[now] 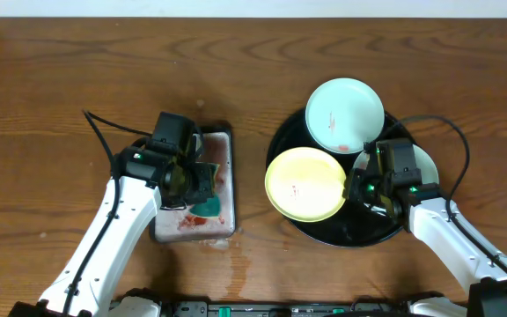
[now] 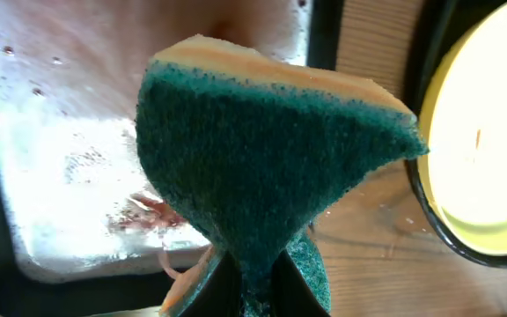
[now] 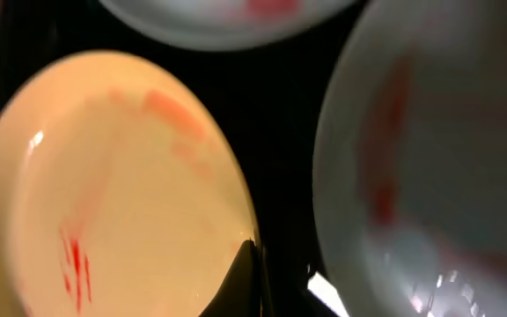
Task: Clean dirty plates on tray and stack at the side
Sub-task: 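Lift the sponge with the left gripper and move it onto the yellow plate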
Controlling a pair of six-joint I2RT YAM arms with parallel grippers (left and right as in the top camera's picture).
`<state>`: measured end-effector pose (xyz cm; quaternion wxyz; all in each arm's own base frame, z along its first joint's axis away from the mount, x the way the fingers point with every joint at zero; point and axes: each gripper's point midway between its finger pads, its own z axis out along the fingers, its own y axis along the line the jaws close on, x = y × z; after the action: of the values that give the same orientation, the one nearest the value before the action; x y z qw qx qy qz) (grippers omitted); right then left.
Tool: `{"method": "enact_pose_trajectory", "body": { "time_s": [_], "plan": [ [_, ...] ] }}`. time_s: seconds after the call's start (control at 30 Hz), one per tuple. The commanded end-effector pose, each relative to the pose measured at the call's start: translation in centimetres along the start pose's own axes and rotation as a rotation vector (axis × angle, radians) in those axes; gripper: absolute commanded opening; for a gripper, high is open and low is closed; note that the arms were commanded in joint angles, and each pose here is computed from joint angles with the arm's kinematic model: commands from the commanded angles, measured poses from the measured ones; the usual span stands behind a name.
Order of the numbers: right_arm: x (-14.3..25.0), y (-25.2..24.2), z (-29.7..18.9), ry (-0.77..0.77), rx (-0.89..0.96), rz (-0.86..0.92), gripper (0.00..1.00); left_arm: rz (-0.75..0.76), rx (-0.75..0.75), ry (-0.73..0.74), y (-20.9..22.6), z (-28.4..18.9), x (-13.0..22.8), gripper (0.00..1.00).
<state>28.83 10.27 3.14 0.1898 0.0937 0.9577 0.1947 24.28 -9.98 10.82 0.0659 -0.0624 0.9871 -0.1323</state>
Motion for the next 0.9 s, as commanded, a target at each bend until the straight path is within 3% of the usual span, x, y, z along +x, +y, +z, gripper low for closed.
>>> {"method": "enact_pose_trajectory", "body": {
  "time_s": [0.0, 0.2, 0.37, 0.47, 0.67, 0.77, 0.87],
  "plan": [
    [-1.5, -0.4, 0.0, -0.067, 0.046, -0.090, 0.01, 0.035, 0.077, -0.004, -1.5, -0.6, -0.1, 0.07],
    [-2.0, -2.7, -0.3, -0.092, 0.184, -0.193, 0.01, 0.070, 0.111, -0.012, -2.8, -0.6, -0.1, 0.07],
    [-0.3, -0.2, 0.0, -0.012, 0.029, -0.314, 0.24, 0.151, 0.152, -0.051, -5.6, -1.0, -0.5, 0.07],
    [1.2, 0.4, 0.0, 0.050, -0.027, -0.279, 0.28, 0.164, 0.194, -0.093, -7.7, -1.3, -1.0, 0.07],
    [3.0, -1.6, -0.2, 0.124, 0.068, -0.143, 0.28, 0.188, 0.304, -0.188, -12.4, -1.4, -2.5, 0.07],
    [2.5, -1.8, -0.2, 0.100, 0.088, -0.089, 0.18, 0.216, 0.353, -0.210, -15.1, -0.4, -3.0, 0.07],
    [2.4, -1.8, 0.1, 0.098, 0.089, -0.021, 0.16, 0.213, 0.363, -0.192, -16.7, 0.8, -3.4, 0.07]
  ]
}}
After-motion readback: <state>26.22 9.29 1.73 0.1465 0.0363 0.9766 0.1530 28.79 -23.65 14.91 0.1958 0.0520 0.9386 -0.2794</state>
